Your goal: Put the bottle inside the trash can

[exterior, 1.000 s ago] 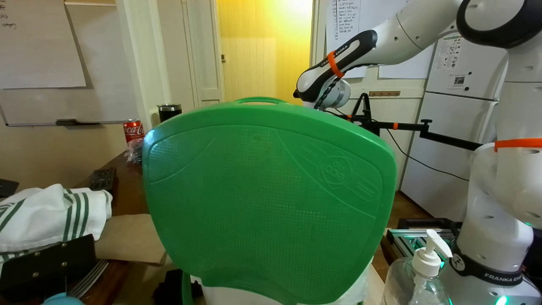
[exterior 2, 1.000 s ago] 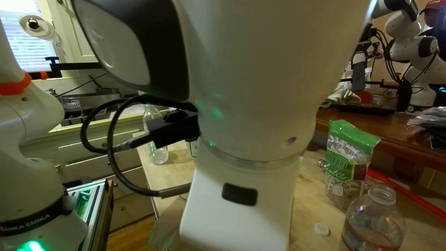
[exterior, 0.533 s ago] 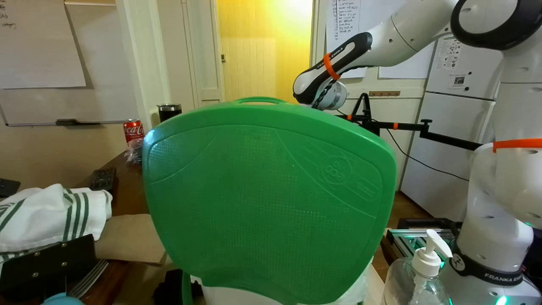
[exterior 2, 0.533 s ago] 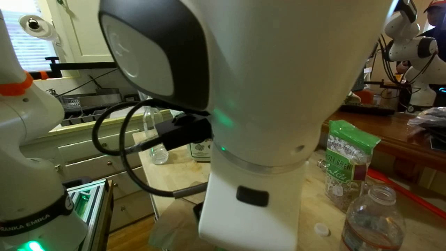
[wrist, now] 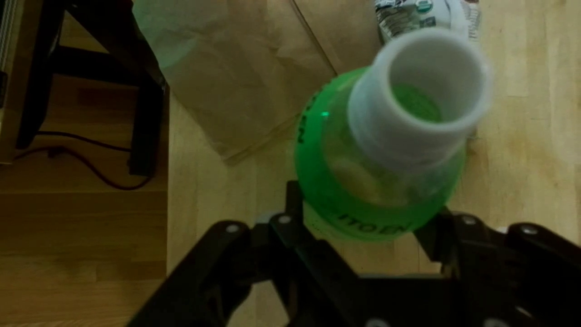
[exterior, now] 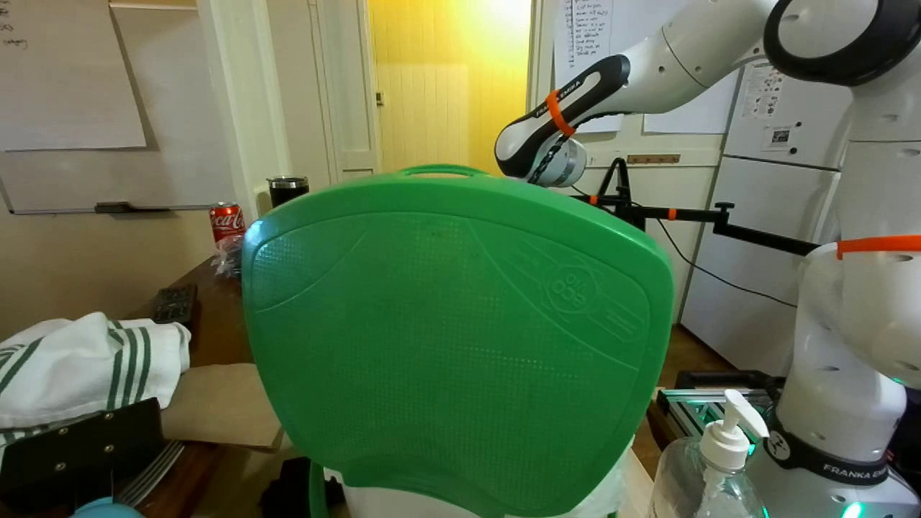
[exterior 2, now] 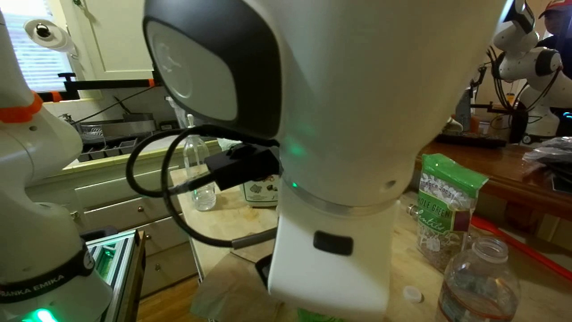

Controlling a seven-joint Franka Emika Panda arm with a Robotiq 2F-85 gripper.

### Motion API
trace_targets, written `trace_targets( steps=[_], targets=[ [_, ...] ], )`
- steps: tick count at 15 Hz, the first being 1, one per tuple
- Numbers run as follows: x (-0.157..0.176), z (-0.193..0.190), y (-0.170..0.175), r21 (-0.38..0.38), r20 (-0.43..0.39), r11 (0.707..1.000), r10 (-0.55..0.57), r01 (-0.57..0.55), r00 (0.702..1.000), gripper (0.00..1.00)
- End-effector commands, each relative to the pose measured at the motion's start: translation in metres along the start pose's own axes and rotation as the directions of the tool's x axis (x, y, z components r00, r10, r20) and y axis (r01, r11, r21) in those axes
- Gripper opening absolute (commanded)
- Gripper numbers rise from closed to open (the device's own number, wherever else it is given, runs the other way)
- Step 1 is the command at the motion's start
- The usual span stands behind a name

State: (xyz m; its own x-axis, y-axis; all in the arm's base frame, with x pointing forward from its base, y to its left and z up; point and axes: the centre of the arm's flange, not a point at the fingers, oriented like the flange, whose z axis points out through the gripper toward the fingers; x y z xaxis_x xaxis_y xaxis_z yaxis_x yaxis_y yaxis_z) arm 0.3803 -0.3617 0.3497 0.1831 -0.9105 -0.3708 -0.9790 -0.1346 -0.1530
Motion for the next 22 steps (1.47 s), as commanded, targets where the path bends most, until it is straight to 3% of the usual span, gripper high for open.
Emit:
trace_targets(
  steps=[1,14,18,22],
  targets=[
    [-0.004,-0.004,-0.008,0.006,0.033,1.000,-0.026,0.026,0.999,0.34],
    [-0.079,-0.046,-0.053,-0.032,0.014,0.974,-0.224,0.225,0.974,0.34],
    [-0.111,-0.059,-0.077,-0.028,-0.011,0.943,-0.331,0.331,0.944,0.34],
    [-0.150,-0.066,-0.109,-0.026,-0.037,0.892,-0.451,0.450,0.892,0.34]
  ],
)
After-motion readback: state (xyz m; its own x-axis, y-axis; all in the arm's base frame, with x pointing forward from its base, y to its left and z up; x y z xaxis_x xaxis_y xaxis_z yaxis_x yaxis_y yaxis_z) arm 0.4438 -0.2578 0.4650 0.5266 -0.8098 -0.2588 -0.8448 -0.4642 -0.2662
